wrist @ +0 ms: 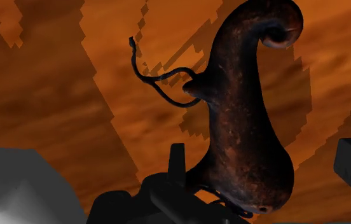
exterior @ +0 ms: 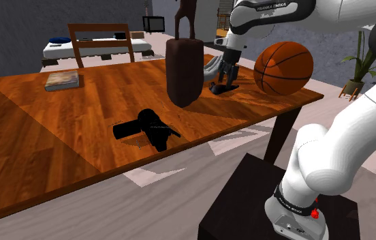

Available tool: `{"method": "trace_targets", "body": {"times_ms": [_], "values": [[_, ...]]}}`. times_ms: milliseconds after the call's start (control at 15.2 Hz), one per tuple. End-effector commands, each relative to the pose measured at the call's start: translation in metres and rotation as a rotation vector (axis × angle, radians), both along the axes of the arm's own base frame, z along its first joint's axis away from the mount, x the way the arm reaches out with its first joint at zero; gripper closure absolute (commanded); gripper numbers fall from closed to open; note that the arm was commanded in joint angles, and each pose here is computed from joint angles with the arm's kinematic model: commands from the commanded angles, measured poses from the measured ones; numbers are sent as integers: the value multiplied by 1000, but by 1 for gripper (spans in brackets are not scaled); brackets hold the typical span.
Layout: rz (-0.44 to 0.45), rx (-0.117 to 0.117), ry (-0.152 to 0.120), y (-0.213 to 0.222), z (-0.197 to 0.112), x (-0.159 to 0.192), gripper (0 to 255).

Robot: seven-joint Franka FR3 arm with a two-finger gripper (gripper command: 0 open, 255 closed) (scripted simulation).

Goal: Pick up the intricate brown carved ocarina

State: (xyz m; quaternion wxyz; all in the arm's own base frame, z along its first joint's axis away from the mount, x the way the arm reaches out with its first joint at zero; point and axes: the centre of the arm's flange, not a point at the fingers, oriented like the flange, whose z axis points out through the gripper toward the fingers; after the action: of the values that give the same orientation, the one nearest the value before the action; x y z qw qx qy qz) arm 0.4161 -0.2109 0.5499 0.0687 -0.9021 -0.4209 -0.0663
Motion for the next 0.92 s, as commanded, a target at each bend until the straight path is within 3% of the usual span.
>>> {"method": "trace_targets", "body": {"times_ms": [0, 198, 264, 858], "values": [[1, 0, -1, 0, -11, 0, 0], [1, 0, -1, 0, -19, 0, 0], [1, 0, -1, 0, -18, 0, 255], [1, 0, -1, 0, -19, 0, 255]]}}
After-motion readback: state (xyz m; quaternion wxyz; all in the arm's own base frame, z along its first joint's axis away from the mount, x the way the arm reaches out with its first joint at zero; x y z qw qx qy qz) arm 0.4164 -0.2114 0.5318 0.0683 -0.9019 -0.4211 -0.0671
